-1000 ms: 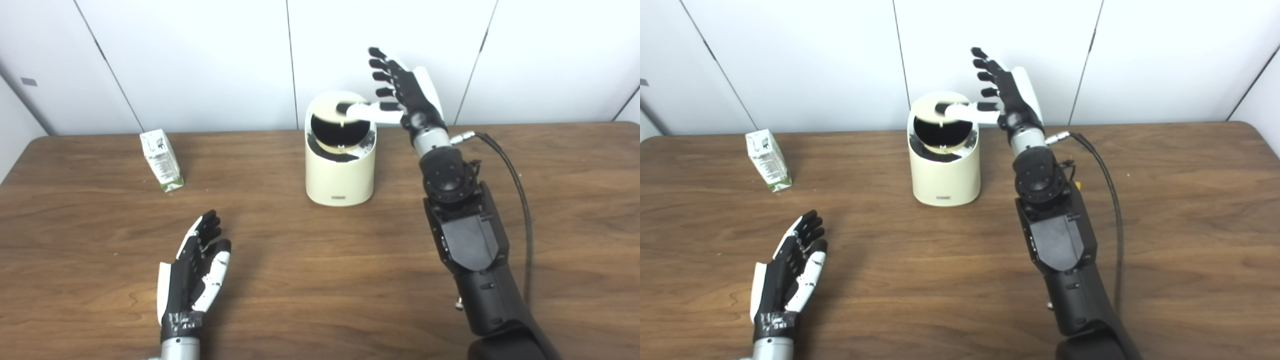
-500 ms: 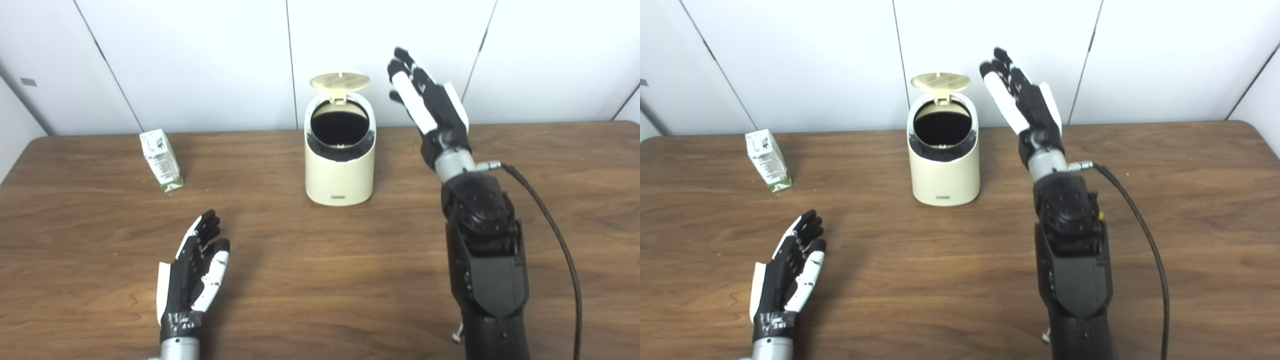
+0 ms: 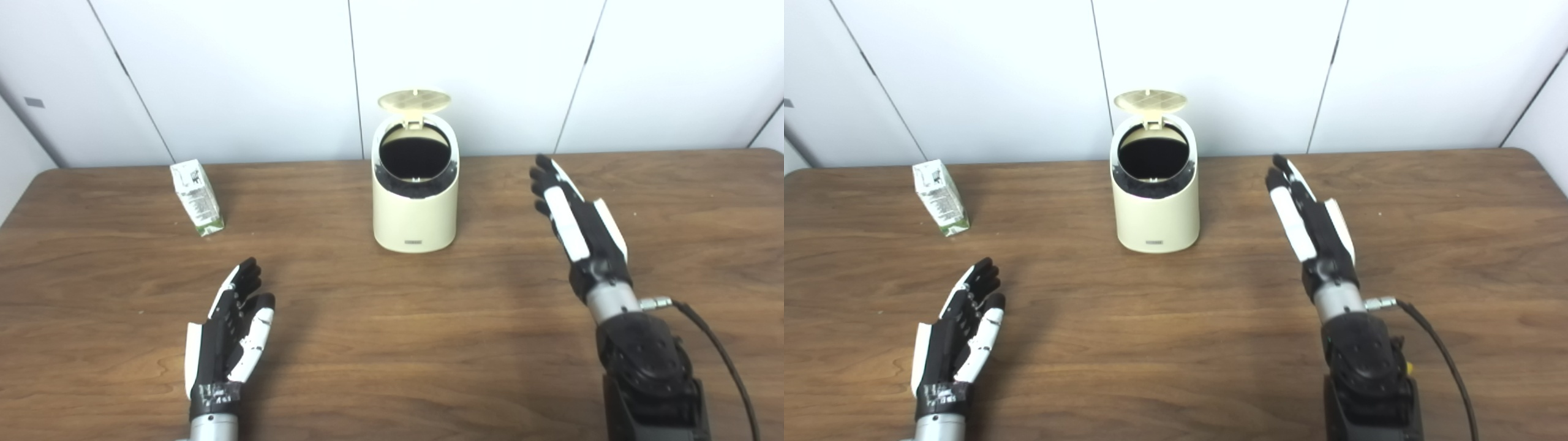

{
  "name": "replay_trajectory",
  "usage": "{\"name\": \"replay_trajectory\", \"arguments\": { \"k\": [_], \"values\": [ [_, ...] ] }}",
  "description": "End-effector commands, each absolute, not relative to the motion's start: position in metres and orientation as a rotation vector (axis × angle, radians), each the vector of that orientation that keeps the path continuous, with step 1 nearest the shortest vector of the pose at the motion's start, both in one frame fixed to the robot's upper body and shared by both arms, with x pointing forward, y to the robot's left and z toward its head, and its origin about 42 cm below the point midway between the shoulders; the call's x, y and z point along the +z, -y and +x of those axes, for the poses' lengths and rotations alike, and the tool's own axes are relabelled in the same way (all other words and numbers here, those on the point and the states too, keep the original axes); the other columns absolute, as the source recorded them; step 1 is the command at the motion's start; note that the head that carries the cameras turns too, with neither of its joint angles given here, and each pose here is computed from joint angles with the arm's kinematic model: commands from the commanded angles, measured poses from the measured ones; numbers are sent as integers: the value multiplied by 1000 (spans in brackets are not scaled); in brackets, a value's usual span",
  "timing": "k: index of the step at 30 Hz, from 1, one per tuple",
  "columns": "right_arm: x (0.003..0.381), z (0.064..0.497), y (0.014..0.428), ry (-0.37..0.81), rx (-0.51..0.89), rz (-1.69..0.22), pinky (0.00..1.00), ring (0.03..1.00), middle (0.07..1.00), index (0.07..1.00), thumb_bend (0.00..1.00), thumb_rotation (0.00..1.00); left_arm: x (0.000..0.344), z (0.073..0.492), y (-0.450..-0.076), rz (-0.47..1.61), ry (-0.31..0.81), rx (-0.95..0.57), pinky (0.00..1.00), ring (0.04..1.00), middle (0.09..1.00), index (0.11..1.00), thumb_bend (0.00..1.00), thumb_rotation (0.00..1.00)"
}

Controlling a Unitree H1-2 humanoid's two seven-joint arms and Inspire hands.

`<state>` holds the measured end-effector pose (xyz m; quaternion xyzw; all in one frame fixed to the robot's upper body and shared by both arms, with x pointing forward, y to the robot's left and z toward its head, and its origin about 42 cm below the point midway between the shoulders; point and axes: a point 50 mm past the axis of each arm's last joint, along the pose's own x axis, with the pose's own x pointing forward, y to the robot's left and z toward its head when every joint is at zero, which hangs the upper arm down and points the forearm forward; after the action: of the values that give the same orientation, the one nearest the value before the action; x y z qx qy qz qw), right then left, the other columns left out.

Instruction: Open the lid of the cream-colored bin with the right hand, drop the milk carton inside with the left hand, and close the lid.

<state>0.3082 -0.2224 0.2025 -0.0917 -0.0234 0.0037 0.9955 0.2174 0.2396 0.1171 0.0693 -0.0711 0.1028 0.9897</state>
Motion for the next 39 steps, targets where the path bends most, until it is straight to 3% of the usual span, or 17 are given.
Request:
{"name": "replay_trajectory", "arguments": {
  "k": [1, 5, 8, 16, 21, 25, 28, 39],
  "values": [
    [214, 306, 226, 161, -5, -179, 958, 946, 943, 989, 527, 967, 124, 217, -244, 144, 175, 209, 863, 884, 890, 927, 429, 542],
    [191, 296, 237, 148, -22, -175, 955, 943, 939, 1000, 499, 961, 130, 219, -248, 151, 178, 244, 894, 889, 885, 915, 435, 482],
    [179, 292, 246, 143, -27, -174, 925, 939, 935, 1000, 532, 948, 138, 221, -251, 194, 203, 273, 770, 824, 858, 904, 487, 426],
    [157, 294, 262, 162, -31, -181, 907, 923, 930, 976, 551, 904, 156, 230, -261, 230, 263, 339, 799, 818, 842, 887, 626, 273],
    [152, 294, 263, 171, -29, -181, 874, 913, 925, 978, 533, 906, 170, 236, -267, 278, 284, 390, 796, 790, 819, 870, 740, 299],
    [149, 294, 264, 177, -16, -176, 887, 910, 926, 990, 502, 904, 177, 244, -276, 287, 305, 423, 772, 787, 829, 869, 745, 233],
    [147, 292, 262, 172, -11, -164, 872, 905, 919, 985, 503, 897, 181, 251, -287, 283, 329, 442, 813, 795, 839, 873, 749, 208],
    [150, 282, 254, 155, 4, -122, 816, 878, 889, 972, 524, 925, 198, 289, -322, 343, 376, 486, 772, 849, 894, 898, 872, 195]
  ]
}}
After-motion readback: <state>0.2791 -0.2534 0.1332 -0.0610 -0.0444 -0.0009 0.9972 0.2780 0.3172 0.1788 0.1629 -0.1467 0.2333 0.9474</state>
